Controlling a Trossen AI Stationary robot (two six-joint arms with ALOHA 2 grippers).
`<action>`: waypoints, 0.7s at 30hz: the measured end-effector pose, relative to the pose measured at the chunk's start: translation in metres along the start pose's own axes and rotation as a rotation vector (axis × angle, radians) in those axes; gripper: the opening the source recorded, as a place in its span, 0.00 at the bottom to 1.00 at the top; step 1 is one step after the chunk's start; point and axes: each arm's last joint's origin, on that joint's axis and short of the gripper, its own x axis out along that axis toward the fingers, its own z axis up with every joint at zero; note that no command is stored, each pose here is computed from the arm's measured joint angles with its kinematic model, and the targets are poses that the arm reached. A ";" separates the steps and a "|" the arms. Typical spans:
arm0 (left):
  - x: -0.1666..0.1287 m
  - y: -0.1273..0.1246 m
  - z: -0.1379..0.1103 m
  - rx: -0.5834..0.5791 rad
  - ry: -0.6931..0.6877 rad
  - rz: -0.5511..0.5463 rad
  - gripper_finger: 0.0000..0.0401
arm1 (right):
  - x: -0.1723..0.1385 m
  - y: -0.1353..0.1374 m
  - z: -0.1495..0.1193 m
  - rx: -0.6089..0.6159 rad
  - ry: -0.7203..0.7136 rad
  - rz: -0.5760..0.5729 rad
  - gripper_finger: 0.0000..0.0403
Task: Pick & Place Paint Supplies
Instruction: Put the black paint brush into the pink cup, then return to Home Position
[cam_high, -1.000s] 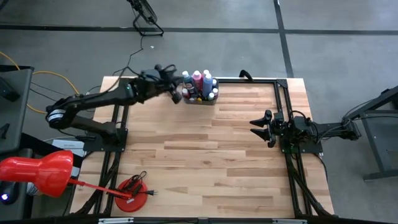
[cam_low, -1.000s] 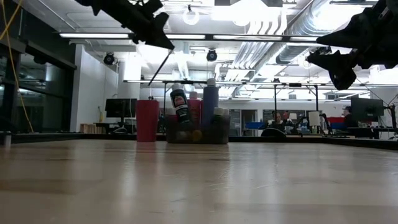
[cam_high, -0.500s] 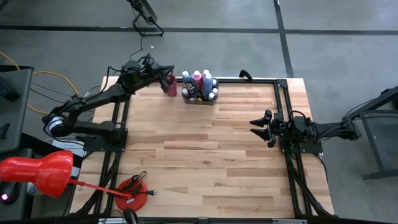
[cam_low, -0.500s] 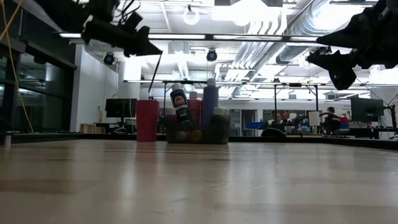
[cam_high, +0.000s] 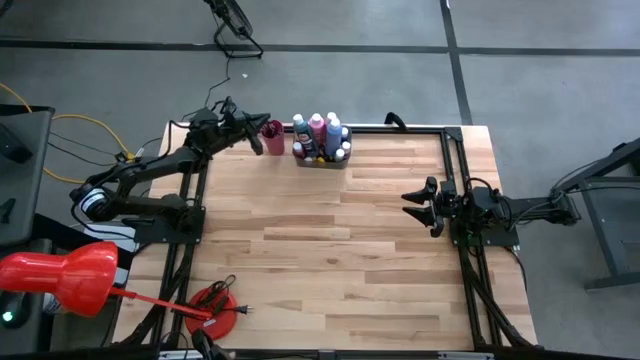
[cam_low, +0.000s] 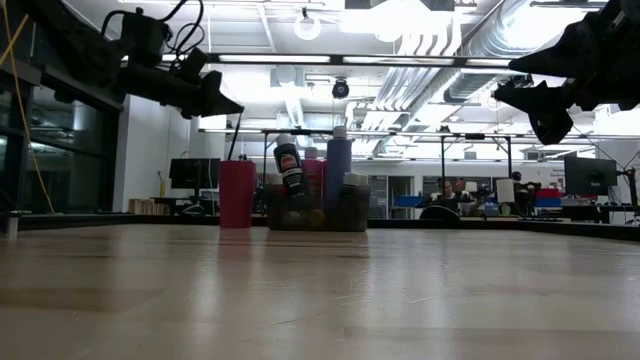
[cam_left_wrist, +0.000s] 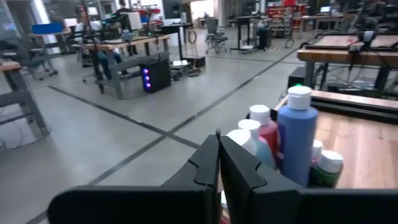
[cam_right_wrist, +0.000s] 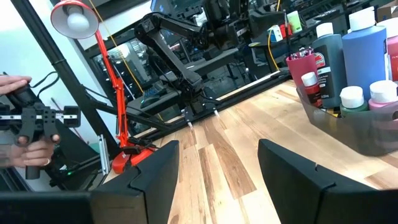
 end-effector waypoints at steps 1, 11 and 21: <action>0.000 0.000 -0.001 0.000 0.002 0.006 0.03 | 0.000 0.000 0.000 0.000 0.000 0.000 0.53; 0.000 0.000 -0.001 0.008 0.004 0.009 0.40 | 0.000 0.000 0.000 0.000 0.000 0.000 0.53; -0.002 -0.027 0.026 -0.004 -0.265 -0.307 0.56 | 0.000 0.000 0.000 0.000 0.000 0.000 0.53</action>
